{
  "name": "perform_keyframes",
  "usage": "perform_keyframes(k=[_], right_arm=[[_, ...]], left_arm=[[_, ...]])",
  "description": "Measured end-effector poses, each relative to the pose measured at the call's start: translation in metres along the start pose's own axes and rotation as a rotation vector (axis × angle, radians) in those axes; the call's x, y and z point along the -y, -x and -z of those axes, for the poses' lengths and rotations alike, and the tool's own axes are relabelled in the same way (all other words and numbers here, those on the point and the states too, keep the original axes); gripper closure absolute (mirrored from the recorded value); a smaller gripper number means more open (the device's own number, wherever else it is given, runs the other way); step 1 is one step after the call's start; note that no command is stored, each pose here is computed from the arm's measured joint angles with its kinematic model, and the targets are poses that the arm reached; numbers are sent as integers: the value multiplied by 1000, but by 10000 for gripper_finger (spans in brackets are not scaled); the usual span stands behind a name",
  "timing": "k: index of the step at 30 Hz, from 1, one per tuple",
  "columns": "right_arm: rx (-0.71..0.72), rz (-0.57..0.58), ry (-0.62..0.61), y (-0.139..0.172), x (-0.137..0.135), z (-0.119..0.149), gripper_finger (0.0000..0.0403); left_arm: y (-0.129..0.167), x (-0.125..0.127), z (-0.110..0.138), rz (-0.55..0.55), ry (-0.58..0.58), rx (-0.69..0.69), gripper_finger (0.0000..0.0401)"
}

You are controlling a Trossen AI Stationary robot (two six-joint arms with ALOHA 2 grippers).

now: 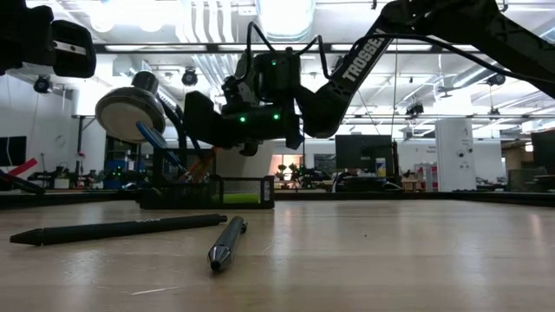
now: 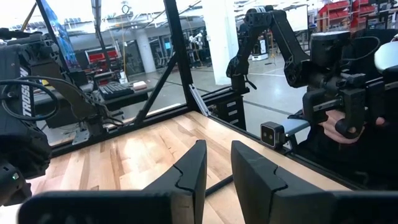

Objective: Pick and place office supplies into organizer
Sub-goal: Put the middle black pen into the black desk organizer

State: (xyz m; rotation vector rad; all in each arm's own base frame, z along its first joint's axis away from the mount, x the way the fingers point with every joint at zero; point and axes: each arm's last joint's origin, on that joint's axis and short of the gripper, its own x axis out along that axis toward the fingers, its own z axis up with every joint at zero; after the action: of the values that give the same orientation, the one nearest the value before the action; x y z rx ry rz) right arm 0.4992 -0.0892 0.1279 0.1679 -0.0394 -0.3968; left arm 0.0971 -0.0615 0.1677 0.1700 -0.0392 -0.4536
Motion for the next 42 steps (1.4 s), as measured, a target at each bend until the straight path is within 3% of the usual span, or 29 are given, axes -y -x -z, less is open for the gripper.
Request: perform_keyframes(k=[42], right_arm=[[-19, -33, 134, 1, -5, 1, 374]], left_arm=[[0, 0, 0, 1, 0, -5, 342]])
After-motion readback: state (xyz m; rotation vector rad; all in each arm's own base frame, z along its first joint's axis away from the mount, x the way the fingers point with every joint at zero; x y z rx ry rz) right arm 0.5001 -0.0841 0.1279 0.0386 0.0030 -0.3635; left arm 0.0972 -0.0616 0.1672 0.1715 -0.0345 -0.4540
